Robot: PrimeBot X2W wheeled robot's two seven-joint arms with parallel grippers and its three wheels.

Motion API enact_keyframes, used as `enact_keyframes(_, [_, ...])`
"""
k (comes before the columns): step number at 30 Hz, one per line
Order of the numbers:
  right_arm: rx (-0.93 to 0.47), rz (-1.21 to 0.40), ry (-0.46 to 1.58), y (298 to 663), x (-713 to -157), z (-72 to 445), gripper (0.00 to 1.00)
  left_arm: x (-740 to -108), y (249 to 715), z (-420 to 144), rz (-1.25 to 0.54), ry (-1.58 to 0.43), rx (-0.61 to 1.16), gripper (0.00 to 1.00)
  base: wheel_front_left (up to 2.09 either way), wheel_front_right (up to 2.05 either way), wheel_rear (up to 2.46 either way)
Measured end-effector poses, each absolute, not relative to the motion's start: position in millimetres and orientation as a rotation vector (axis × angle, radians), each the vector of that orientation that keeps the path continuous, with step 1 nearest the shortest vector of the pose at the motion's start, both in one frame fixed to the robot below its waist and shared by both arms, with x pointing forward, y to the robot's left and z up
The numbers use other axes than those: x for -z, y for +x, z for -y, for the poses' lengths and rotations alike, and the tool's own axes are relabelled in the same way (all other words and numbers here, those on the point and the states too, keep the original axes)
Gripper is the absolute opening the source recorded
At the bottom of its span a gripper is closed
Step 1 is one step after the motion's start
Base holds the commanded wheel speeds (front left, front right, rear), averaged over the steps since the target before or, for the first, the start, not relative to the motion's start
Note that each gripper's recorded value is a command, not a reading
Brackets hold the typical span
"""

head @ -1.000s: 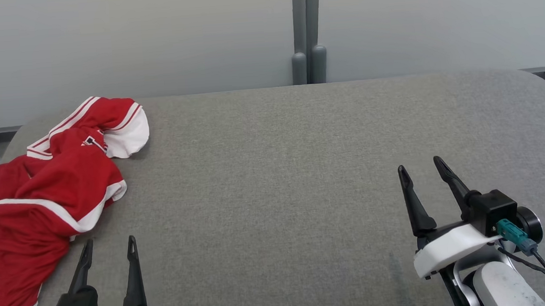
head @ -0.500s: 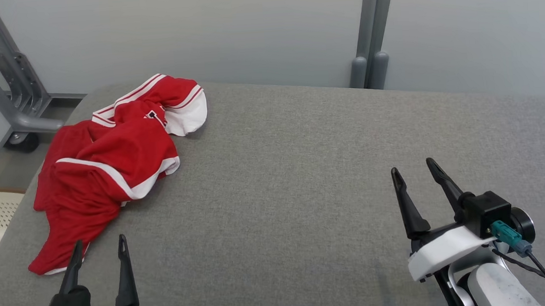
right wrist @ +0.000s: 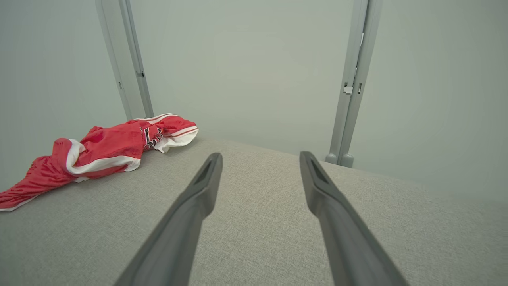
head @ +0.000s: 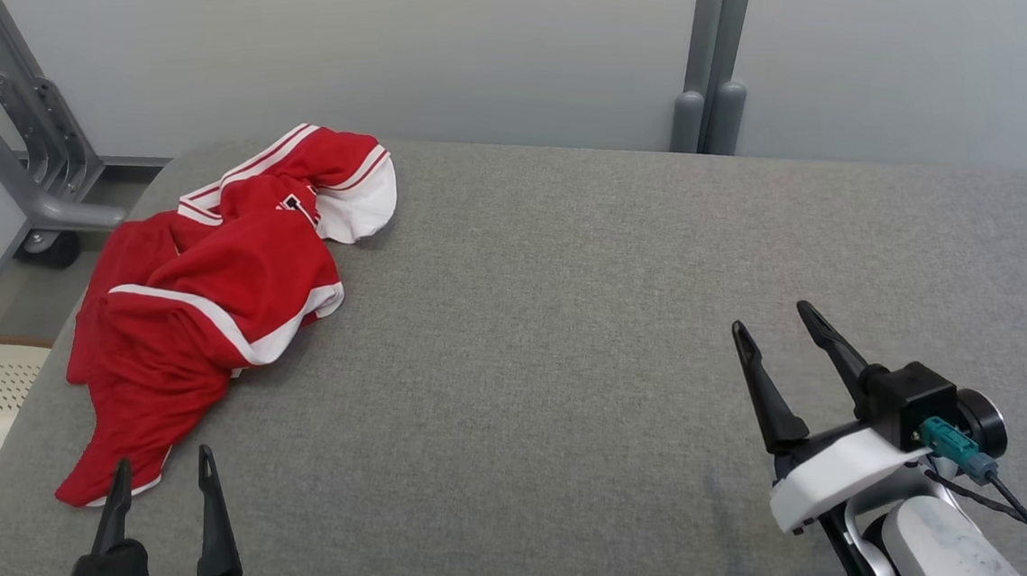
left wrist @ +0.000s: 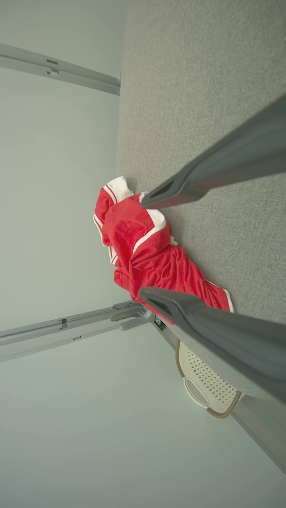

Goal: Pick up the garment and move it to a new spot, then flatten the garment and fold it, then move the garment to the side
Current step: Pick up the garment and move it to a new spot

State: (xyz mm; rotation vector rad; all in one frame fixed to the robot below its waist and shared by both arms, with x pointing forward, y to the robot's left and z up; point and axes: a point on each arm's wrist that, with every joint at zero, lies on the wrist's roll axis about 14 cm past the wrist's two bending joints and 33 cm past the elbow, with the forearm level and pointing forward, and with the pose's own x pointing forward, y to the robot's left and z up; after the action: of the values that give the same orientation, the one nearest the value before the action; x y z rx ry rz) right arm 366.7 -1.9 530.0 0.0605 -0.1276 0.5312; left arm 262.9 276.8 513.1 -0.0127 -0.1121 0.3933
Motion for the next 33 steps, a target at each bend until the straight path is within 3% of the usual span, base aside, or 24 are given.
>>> enact_keyframes(13, [-0.531,0.125,0.023,387.6,-523.8,6.7,1.0,-528.4,307.4,-296.5,0.13,-0.026,-0.414,1.0,0.0,0.0,0.0])
enact_keyframes(33, [-0.617,0.162,-0.009,442.8,-521.6,-10.2,1.0,-503.6,395.4,-324.9,-0.09,-0.115,-0.452,1.0,0.0,0.0,0.0])
